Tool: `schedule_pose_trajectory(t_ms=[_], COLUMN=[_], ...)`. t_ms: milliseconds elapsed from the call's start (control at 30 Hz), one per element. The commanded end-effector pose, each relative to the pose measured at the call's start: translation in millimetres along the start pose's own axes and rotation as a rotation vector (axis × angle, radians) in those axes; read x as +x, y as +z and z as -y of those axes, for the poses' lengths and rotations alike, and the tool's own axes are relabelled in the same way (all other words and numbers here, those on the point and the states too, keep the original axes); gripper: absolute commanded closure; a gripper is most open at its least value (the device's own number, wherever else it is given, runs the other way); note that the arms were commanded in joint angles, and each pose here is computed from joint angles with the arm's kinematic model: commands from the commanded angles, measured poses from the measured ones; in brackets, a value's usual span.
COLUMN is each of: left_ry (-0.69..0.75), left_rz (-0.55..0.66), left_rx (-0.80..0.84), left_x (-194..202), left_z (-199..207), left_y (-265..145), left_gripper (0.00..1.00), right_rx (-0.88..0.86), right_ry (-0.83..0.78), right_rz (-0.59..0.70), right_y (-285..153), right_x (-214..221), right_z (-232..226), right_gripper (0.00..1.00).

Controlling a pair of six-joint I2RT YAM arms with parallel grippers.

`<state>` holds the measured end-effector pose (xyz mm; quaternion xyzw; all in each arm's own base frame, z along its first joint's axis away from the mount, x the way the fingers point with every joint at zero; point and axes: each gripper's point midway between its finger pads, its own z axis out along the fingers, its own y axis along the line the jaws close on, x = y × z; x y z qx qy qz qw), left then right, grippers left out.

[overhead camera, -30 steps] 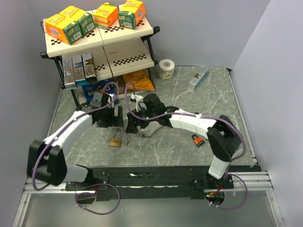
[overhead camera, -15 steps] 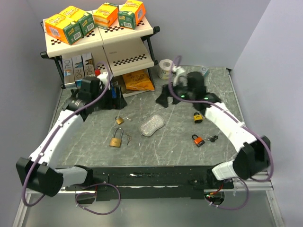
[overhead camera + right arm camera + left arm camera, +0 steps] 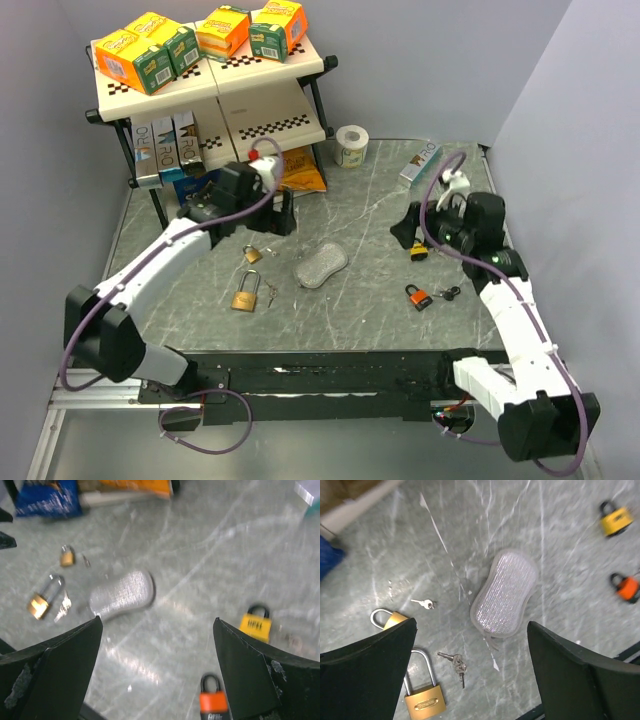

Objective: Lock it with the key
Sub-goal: Reset both arms

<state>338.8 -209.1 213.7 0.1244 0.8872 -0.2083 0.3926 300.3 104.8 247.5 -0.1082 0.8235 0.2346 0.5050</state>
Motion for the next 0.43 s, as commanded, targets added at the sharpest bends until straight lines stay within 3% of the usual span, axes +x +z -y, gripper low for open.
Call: schedule_pose_trajectory(t_ms=[0, 400], left_ry=[0.079, 0.102], left_rz=[-0.005, 0.034], left_rx=[-0.055, -0.01], left_x=[10.8, 3.3], left_z=[-1.4, 11.7], left_y=[25.9, 15.1], left_gripper=[0.04, 0.04], right_rx=[0.057, 0.013], right_ry=[0.039, 0.022], right_rz=[-0.038, -0.046], right_y=[-6.5, -16.7], right_x=[35.2, 55.4], right_z=[10.2, 0.4], right_gripper=[0.0, 0.0])
